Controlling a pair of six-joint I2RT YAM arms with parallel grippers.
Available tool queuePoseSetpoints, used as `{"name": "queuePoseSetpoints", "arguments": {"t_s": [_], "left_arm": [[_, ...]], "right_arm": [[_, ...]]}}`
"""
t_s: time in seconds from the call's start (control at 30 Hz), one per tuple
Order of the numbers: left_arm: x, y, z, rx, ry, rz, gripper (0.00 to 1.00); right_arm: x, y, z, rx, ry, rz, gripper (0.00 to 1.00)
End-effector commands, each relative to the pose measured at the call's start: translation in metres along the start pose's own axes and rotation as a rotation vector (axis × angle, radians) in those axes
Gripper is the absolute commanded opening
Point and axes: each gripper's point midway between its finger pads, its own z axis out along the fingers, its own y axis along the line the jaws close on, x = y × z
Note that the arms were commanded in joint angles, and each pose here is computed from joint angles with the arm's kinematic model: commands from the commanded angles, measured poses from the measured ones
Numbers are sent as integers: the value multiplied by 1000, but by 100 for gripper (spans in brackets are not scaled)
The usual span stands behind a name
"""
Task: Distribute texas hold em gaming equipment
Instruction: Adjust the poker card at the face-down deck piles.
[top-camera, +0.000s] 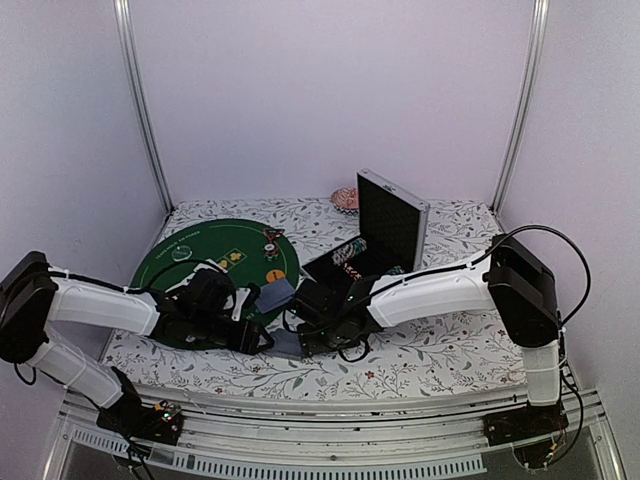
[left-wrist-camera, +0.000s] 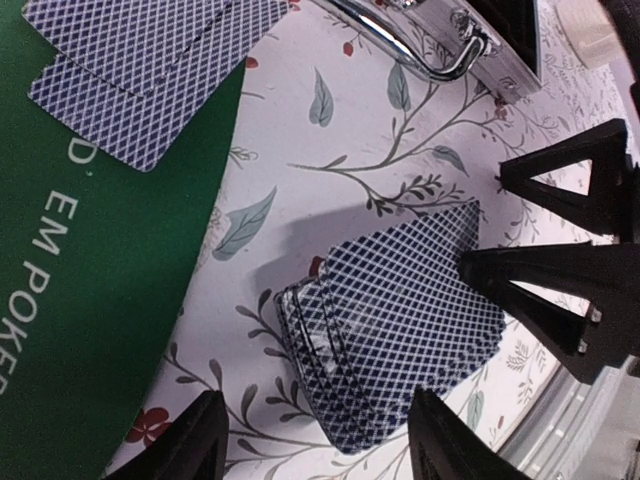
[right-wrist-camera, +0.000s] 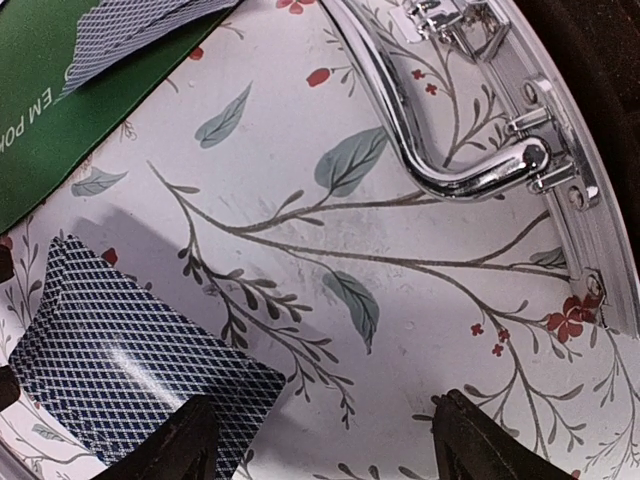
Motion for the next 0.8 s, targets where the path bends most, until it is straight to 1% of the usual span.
{"name": "queuePoseSetpoints", "arguments": {"t_s": [0.0, 0.1, 0.27, 0.47, 0.63, 0.77], "left_arm": [[7, -1, 4, 0, 3, 12, 64], [8, -1, 5, 2, 8, 17, 64], [10, 0, 6, -2, 16, 27, 63], [10, -1, 9, 1, 22, 32, 63], [11, 0, 11, 1, 26, 33, 63], [14, 0, 13, 1, 36, 36, 63]], "right_arm": [[23, -15, 0, 61, 59, -47, 75], [17, -6, -7, 35, 48, -59, 75], [8, 1, -26, -32, 17, -36, 74], [-3, 16, -44, -137, -9, -18, 63], [-6, 15, -38, -210, 14, 27, 53], [-9, 16, -32, -303, 32, 74, 47]]}}
